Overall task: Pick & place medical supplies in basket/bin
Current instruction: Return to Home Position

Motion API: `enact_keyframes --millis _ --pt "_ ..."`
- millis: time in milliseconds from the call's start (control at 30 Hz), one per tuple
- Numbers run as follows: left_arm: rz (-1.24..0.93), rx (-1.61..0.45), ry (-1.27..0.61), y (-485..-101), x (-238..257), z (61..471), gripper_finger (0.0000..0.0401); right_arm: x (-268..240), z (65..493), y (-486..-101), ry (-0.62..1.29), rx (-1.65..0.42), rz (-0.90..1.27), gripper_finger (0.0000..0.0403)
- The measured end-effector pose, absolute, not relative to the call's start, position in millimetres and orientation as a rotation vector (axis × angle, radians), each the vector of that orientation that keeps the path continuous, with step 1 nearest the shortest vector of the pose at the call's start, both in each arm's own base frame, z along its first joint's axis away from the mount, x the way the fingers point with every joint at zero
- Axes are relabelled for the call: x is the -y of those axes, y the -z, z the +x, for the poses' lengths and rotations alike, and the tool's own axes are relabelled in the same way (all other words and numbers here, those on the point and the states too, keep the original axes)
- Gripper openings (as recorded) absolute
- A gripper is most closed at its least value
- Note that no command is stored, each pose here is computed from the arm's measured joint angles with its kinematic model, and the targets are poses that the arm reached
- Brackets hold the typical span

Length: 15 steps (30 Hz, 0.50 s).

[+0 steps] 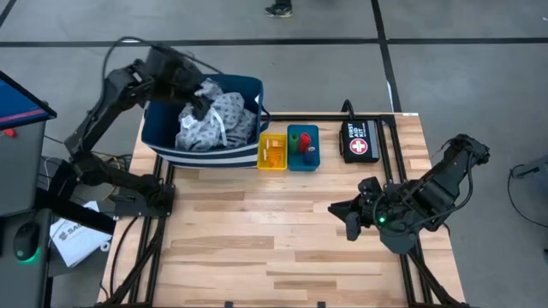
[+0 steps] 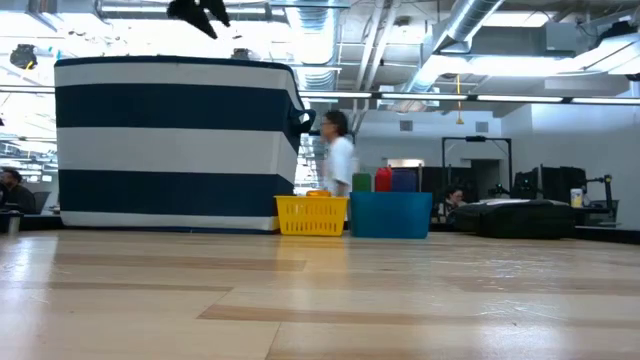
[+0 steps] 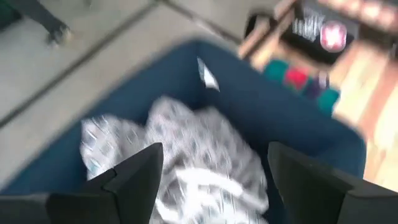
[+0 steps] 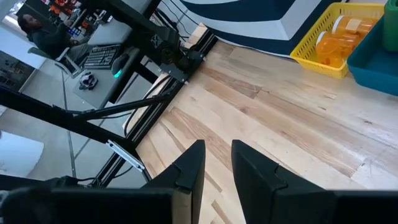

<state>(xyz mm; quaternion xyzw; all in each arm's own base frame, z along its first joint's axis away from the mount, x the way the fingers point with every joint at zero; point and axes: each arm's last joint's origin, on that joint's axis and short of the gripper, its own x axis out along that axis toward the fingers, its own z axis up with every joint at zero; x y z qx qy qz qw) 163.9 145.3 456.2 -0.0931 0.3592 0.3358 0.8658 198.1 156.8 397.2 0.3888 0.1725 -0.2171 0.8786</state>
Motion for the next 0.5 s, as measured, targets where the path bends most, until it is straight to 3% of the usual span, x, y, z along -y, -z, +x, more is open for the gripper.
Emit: enact_keyframes --millis 167,333,500 --pt "-0.197 -0.668 -0.736 -480 -138 153 0.0283 -157 198 -397 0.451 -0.360 0.811 0.0077" --pt "-0.311 -0.635 -0.612 -485 -116 138 0.0283 -154 198 -397 0.460 -0.364 0.802 0.0077" --pt "-0.386 -0.603 -0.616 -482 -85 106 0.0283 -152 198 -395 0.476 -0.382 0.789 0.0077"
